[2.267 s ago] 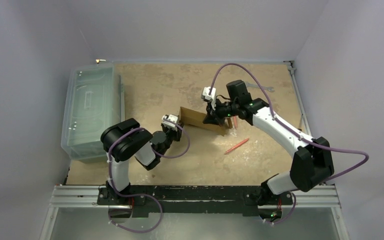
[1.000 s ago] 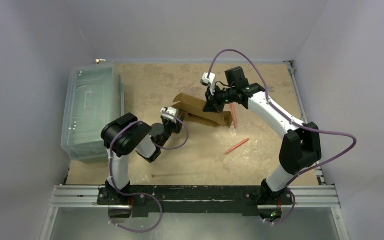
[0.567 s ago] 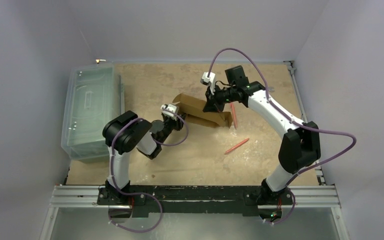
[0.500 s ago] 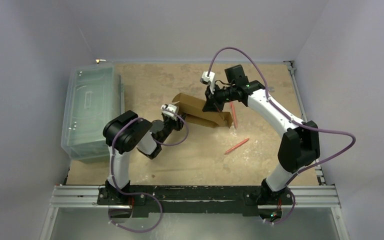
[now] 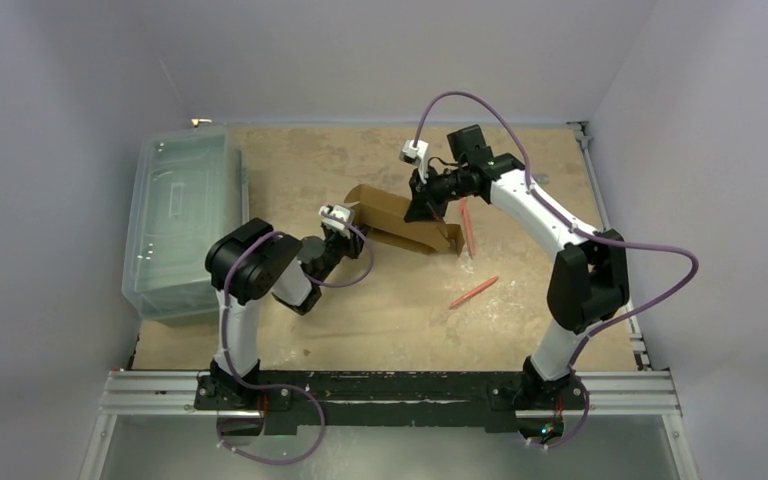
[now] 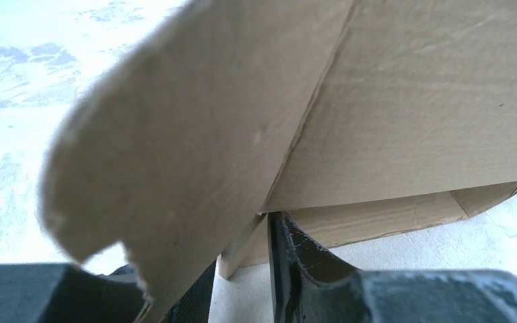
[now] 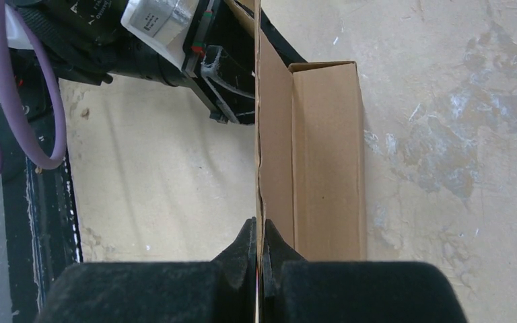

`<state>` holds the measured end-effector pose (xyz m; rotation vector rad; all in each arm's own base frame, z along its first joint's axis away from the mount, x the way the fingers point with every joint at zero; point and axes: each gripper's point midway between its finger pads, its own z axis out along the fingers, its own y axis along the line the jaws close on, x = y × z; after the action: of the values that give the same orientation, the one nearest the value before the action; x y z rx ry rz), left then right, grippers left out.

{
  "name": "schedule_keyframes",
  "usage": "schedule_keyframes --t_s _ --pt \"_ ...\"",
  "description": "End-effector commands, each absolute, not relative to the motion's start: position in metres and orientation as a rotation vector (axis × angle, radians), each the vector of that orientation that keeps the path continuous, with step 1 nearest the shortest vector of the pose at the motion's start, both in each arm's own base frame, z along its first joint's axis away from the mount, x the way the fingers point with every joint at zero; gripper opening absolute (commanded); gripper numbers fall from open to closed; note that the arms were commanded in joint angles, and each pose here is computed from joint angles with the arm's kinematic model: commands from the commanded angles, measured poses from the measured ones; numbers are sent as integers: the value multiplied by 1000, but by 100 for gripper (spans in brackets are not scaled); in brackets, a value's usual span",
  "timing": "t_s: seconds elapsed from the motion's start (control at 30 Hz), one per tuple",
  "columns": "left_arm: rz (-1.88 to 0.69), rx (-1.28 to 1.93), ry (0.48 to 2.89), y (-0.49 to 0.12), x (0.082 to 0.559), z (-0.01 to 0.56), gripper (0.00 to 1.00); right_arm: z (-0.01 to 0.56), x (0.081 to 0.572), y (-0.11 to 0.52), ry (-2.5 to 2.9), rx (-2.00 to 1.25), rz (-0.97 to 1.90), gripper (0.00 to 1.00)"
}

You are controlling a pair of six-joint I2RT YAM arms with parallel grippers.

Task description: Fold the paper box

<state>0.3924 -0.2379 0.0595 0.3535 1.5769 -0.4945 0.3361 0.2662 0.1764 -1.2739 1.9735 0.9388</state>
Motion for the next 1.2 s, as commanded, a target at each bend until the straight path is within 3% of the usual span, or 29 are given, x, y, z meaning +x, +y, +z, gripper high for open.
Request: schedule_keyframes --t_s 0.0,0.33,0.43,0.6,0.9,1.17 --pt "-563 274 1312 -241 401 126 30 191 334 270 1938 -1283 983 0" --pt "-529 229 1311 -235 409 127 19 189 333 274 1947 -1277 1029 0" --pt "-534 222 1312 -235 409 127 0 188 332 275 1949 -1277 1038 0" --pt "-553 171 1327 -230 406 128 0 192 331 275 1942 -1278 1046 0" --pt "-605 77 1549 -224 392 131 0 212 332 268 1897 -1284 962 47" --pt "-574 64 1814 -212 365 115 0 261 333 242 1767 -1230 889 79"
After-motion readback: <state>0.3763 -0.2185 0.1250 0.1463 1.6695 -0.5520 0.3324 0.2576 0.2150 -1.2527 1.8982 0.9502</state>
